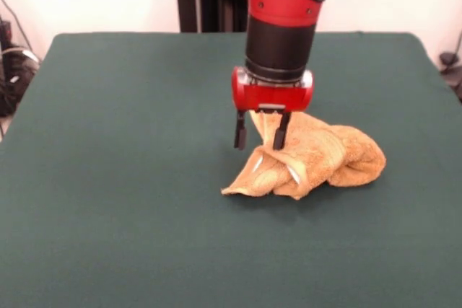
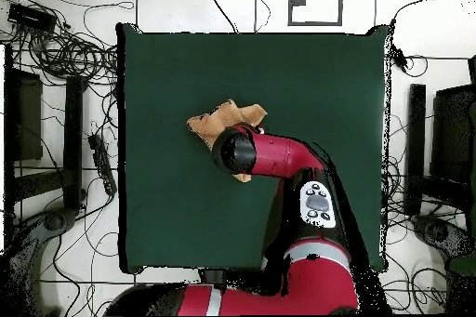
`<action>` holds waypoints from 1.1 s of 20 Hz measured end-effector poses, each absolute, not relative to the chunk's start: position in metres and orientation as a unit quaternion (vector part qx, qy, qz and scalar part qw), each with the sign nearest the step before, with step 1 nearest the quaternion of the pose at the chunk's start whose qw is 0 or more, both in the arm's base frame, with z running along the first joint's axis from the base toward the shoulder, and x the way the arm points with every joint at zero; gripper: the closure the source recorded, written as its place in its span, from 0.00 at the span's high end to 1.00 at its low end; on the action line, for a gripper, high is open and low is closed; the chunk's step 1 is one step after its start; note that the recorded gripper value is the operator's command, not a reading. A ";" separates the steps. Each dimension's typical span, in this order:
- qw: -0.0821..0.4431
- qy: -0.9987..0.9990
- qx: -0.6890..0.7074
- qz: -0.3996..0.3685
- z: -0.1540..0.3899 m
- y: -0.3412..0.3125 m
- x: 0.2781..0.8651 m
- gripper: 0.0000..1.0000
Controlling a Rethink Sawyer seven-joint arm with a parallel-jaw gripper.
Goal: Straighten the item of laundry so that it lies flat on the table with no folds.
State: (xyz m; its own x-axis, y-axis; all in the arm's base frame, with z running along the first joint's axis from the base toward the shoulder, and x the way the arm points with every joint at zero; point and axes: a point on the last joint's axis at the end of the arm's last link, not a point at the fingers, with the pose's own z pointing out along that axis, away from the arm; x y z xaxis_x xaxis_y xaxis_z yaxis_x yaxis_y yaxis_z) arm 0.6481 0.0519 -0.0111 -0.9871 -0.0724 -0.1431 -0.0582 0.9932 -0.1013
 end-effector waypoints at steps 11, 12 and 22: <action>0.079 0.995 -0.042 -0.039 -0.013 0.061 0.653 1.00; 0.081 0.995 -0.044 -0.037 -0.011 0.063 0.654 1.00; 0.084 0.993 -0.073 -0.044 0.023 0.095 0.658 1.00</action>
State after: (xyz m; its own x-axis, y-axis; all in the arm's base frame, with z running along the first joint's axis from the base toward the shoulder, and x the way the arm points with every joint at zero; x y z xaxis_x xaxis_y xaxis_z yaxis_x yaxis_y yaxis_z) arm 0.6583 0.0953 0.0228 -0.9754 -0.1515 -0.1604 -0.1366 0.9856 -0.1001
